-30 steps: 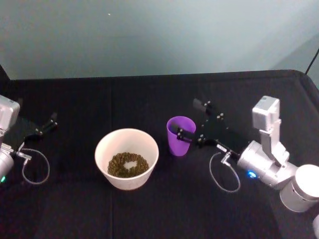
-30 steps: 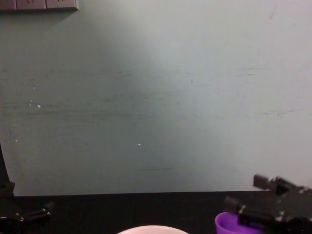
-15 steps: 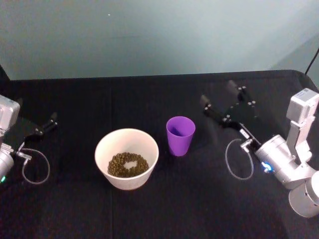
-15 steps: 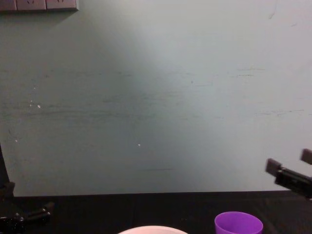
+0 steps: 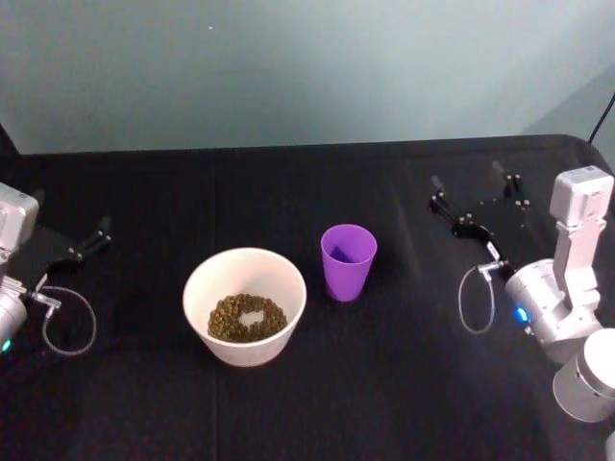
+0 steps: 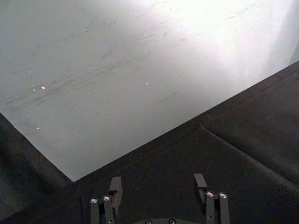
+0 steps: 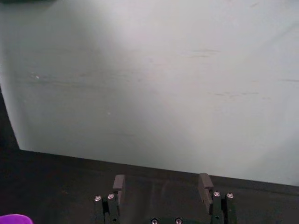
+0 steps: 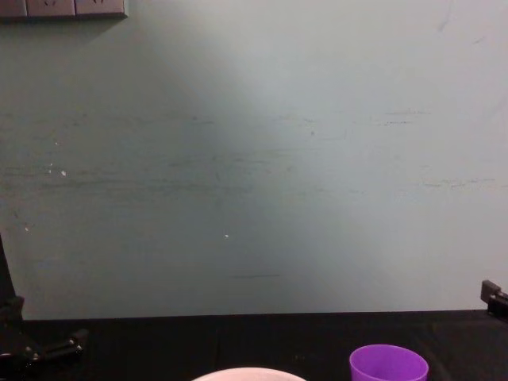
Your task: Pick up the cup and pour the mung beans from the cup into the bowl.
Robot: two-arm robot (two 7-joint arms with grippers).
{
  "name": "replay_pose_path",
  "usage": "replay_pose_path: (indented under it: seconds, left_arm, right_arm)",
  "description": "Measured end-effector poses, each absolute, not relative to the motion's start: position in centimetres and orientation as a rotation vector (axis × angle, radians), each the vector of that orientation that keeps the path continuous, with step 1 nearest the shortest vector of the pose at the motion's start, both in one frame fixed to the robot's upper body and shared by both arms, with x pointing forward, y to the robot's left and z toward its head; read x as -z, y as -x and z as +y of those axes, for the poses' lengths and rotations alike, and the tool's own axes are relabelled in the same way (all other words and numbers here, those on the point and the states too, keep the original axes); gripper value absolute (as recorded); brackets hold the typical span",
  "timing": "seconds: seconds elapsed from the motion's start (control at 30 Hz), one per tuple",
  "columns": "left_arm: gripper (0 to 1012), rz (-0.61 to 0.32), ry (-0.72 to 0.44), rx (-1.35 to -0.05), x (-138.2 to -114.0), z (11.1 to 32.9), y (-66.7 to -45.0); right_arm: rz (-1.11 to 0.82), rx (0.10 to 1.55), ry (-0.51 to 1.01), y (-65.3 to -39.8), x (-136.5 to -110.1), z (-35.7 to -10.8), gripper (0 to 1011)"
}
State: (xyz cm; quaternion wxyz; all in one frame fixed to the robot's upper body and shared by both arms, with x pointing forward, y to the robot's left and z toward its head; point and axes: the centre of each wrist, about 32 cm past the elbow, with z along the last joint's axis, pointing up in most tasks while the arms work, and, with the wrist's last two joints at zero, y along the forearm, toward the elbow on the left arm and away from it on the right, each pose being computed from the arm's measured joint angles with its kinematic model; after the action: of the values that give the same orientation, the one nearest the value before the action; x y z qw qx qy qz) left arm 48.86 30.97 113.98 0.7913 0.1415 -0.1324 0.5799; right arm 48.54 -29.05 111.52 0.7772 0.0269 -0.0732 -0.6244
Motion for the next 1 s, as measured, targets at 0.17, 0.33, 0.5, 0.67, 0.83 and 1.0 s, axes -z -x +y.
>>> replay_pose_path:
  seconds: [0.17, 0.33, 0.5, 0.67, 0.83, 1.0]
  left_arm:
    - [1000, -0.285, -0.305, -1.248, -113.98, 30.97, -48.86]
    - [1000, -0.285, -0.304, -1.248, -113.98, 30.97, -48.86]
    - [1000, -0.285, -0.304, -1.248, -113.98, 30.97, -48.86]
    - [1000, -0.285, -0.304, -1.248, -113.98, 30.97, -48.86]
    - [1000, -0.285, -0.304, -1.248, -113.98, 30.97, -48.86]
    - [1000, -0.285, -0.304, -1.248, -113.98, 30.97, -48.86]
  right_arm:
    - [-0.158, 1.362, -0.045, -48.66, -111.41, -29.02, 1000]
    - [-0.161, 1.363, -0.039, -48.72, -111.37, -29.01, 1000]
    - [-0.161, 1.362, -0.039, -48.72, -111.39, -29.01, 1000]
    - [-0.161, 1.362, -0.040, -48.72, -111.40, -29.01, 1000]
    - [-0.160, 1.362, -0.040, -48.70, -111.39, -29.00, 1000]
    - [-0.160, 1.361, -0.040, -48.69, -111.40, -29.00, 1000]
